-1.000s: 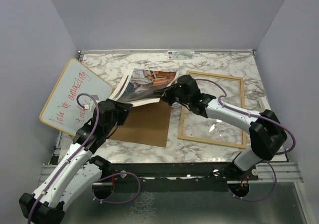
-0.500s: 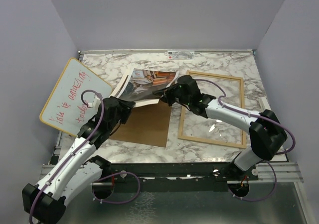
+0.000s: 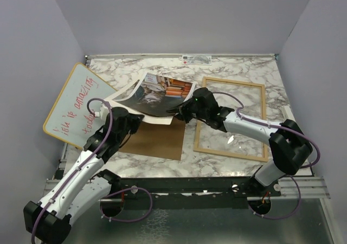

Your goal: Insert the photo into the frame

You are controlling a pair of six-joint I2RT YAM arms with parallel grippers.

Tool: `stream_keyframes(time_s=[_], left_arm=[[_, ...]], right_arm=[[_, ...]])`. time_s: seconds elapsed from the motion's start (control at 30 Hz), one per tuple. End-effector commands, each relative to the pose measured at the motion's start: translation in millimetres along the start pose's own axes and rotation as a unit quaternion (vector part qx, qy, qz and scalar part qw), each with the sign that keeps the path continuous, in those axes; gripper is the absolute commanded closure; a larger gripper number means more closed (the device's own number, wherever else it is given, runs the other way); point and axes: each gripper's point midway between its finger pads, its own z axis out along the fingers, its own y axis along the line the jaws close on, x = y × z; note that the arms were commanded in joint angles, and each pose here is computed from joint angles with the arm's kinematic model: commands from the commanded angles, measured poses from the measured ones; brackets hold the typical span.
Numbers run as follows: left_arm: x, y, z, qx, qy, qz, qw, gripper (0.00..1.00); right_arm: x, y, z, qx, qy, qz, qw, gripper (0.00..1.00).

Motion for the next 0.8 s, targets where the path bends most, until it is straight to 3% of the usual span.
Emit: stream_keyframes(time_s=[0.0, 0.13, 0.23, 0.5, 0.6, 0.77], left_arm=[[-8.9, 14.1, -11.0, -0.032, -0.016, 0.028, 0.999, 1.0], [-17.9, 14.2, -26.5, -0.061, -0.02, 0.063, 0.996, 1.0], [-27.7, 8.7, -40.9, -0.086, -0.023, 0.106, 0.99, 1.0], [-49.3, -23.4, -82.8, -0.126, 0.0, 0.234, 0.964, 1.0], [-53.0, -48.5, -97.9, -0.109, 0.021, 0.282, 0.953, 1.0], [-52.5, -102.8, -134.8, -0.016, 0.053, 0.335, 0.941, 1.0]], right_arm=[[4.3, -11.4, -10.2, 0.016, 0.015, -0.035, 0.999, 0.77], [0.6, -40.5, -17.6, 0.084, 0.01, -0.072, 0.994, 0.33], [-6.4, -61.1, -23.6, 0.123, 0.001, -0.108, 0.986, 0.22], [-46.4, -86.3, -37.6, 0.211, -0.069, -0.236, 0.946, 0.18], [-60.3, -62.4, -49.4, 0.201, -0.109, -0.294, 0.928, 0.18], [-71.9, -12.1, -72.5, 0.158, -0.158, -0.384, 0.896, 0.18]])
